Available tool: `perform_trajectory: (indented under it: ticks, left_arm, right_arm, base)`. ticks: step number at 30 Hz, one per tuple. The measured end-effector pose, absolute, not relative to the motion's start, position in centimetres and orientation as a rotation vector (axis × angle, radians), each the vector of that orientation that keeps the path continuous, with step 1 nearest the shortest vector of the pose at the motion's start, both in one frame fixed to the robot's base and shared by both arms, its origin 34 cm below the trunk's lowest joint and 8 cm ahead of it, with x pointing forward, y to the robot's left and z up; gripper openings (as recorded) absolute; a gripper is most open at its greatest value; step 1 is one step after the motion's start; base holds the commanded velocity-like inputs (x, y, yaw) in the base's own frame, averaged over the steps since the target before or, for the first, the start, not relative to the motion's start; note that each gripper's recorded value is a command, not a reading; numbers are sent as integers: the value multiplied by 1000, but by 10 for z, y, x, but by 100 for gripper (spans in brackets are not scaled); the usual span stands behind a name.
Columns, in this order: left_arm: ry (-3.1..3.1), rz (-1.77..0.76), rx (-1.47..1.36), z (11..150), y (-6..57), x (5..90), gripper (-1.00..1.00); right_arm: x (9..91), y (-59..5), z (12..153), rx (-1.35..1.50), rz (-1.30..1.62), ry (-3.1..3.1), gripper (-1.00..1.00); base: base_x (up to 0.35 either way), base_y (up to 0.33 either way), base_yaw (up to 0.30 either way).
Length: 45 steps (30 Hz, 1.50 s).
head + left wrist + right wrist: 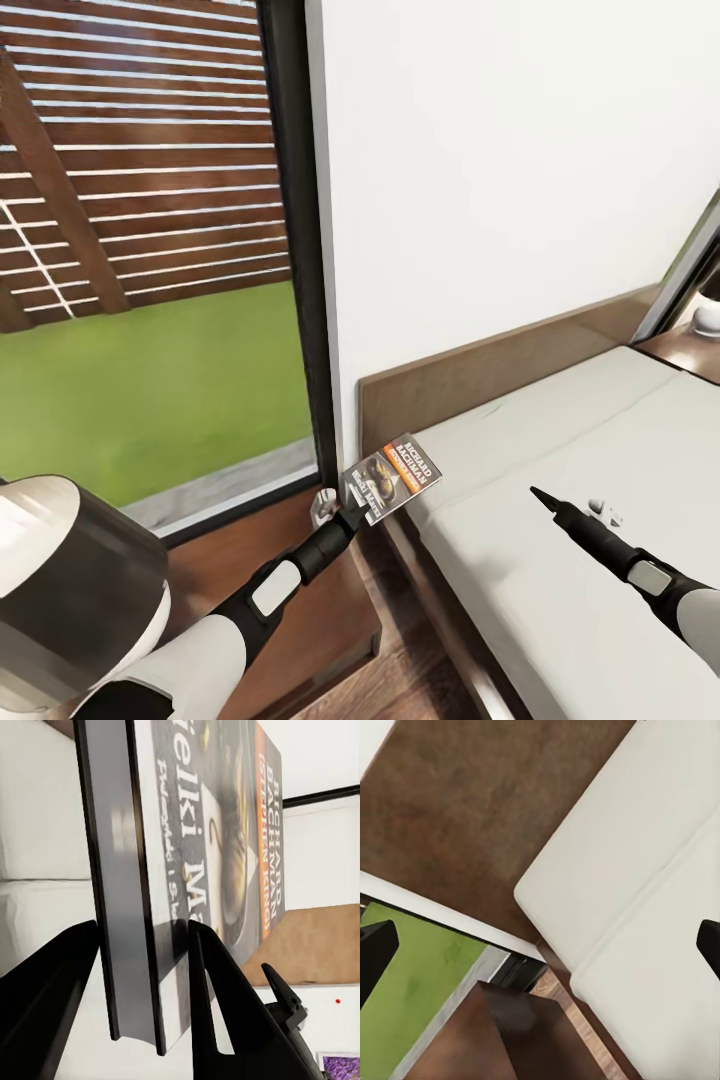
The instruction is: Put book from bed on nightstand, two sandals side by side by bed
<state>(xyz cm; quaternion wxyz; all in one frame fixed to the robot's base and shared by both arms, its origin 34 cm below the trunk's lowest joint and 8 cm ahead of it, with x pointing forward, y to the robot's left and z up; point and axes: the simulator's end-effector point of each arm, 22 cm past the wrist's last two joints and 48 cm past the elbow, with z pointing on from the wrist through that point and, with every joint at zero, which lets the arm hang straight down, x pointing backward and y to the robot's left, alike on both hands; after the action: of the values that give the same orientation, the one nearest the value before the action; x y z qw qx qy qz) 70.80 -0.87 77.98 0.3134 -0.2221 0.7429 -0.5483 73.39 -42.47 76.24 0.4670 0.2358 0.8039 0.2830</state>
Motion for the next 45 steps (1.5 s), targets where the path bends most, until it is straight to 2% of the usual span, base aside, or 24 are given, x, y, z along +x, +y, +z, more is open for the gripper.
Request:
perform_trajectory:
  ticks: [45]
  left_arm:
    - [1901,-1453,-526,822,-9,715,-100]
  right_arm:
    - [742,-425,807,545,706,1905,100]
  base:
    - [0,0,0]
